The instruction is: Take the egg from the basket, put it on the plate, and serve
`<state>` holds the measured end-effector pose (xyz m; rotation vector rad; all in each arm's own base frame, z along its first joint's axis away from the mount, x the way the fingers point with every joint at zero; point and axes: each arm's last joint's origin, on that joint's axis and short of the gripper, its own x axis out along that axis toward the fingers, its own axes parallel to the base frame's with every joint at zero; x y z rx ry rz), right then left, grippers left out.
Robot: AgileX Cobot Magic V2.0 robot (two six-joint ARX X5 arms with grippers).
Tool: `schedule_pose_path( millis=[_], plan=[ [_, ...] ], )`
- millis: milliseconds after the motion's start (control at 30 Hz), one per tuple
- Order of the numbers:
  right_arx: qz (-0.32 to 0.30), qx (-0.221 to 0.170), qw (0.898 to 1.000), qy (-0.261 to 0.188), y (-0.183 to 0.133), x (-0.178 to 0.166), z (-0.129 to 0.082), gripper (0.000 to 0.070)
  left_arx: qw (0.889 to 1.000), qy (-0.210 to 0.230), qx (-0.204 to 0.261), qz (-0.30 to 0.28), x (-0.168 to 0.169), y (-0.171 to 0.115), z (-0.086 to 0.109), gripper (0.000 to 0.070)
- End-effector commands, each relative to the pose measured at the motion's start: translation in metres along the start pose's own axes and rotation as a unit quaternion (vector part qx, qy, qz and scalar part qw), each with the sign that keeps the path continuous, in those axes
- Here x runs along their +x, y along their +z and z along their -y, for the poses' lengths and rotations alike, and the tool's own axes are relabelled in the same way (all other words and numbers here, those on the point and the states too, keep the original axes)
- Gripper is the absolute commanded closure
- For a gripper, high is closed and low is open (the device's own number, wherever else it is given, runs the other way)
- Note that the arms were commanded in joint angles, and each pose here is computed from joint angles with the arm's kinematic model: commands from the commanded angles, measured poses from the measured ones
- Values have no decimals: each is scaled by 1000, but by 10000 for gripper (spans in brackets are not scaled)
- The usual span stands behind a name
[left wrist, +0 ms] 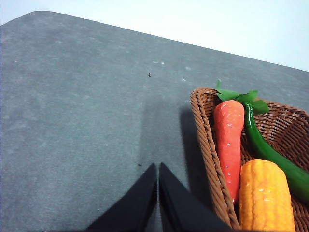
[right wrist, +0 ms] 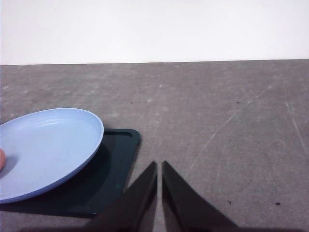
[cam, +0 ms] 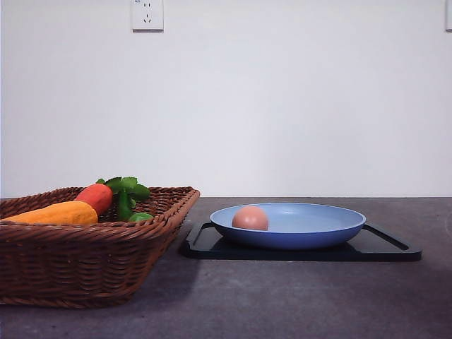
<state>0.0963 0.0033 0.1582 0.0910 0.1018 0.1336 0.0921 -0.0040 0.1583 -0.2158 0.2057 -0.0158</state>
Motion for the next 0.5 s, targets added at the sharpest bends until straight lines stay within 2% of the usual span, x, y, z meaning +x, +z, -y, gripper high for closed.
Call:
schedule_pose_path(
  millis=[0, 467],
  plan=[
    [2, 5, 1000, 1, -1, 0, 0, 700, 1000, 1, 0, -17, 3, -9, -2, 700],
    [2, 5, 1000, 1, -1, 0, 0, 700, 1000, 1, 0, -17, 3, -9, -2, 700]
  ],
)
